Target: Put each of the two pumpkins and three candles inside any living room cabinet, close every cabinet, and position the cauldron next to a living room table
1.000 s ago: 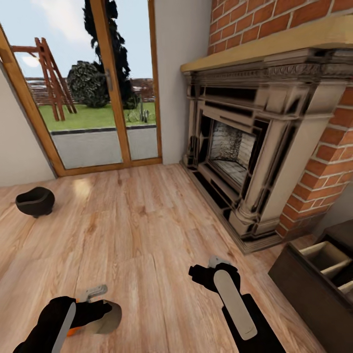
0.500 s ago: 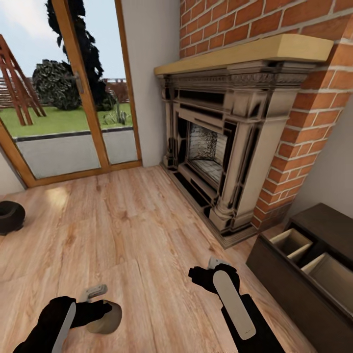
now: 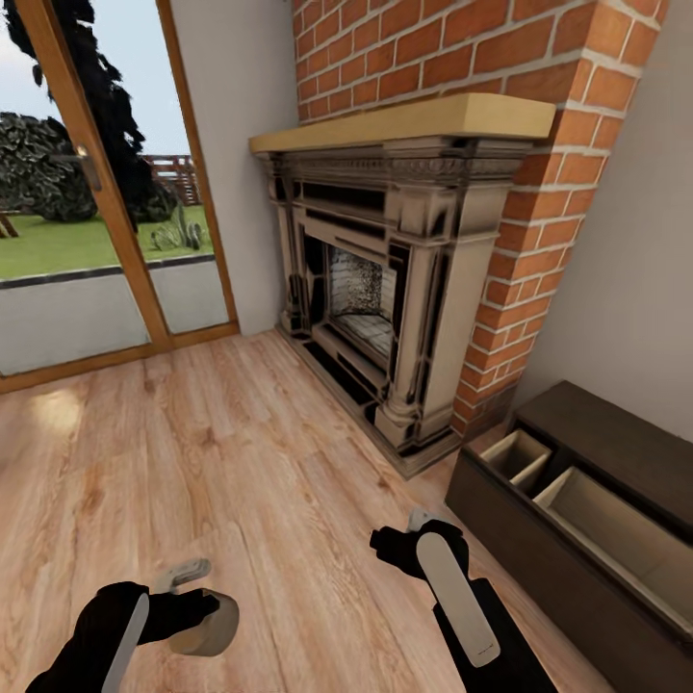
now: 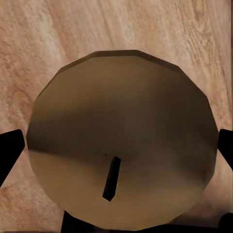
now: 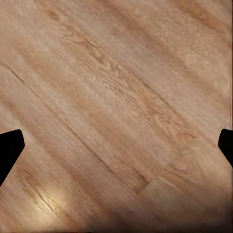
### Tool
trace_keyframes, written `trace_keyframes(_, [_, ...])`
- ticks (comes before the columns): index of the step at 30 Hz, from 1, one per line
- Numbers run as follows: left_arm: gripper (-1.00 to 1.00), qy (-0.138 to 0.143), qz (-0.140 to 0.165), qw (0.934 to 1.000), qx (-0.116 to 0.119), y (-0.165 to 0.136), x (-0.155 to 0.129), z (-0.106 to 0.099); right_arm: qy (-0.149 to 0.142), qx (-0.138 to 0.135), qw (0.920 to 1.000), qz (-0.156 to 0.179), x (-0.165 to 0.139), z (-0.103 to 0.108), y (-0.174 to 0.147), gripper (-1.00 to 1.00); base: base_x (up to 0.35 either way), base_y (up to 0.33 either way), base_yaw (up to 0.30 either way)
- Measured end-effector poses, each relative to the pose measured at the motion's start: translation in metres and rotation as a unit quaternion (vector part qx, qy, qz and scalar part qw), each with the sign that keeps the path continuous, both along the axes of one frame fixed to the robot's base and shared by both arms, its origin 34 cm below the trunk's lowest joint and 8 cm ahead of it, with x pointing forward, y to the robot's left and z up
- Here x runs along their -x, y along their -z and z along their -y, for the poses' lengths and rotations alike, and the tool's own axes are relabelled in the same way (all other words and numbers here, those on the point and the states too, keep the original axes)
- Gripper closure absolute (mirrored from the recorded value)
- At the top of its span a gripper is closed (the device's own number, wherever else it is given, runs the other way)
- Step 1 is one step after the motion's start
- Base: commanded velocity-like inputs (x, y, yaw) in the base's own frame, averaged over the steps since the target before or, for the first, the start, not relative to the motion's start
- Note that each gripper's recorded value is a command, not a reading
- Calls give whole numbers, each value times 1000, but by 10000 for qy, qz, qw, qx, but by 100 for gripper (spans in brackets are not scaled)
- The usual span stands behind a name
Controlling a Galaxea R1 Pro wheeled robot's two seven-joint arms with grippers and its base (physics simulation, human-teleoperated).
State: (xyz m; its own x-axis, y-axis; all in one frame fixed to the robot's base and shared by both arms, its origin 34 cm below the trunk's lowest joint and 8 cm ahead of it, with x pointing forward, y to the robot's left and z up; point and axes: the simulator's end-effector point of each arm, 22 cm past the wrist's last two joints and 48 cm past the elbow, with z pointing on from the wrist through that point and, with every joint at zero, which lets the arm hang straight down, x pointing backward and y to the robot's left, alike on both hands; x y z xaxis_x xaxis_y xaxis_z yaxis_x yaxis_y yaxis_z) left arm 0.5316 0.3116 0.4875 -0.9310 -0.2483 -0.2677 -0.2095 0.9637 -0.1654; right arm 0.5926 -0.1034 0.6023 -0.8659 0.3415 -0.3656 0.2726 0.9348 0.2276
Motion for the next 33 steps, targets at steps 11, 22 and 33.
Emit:
trace_keyframes(11, [100, 3, -2, 10000, 1, -22, -3, 0, -1, 2, 10000, -11, -3, 0, -21, -100, -100, 6, -281])
trace_keyframes(22, [100, 1, -5, 10000, 3, -43, -6, 0, -1, 3, 10000, -14, -6, 0, -43, -100, -120, 0, -281])
trace_keyframes(33, [100, 3, -8, 10000, 5, -64, -8, 1, 0, 4, 10000, -21, -8, 0, -63, -100, -7, 0, -281])
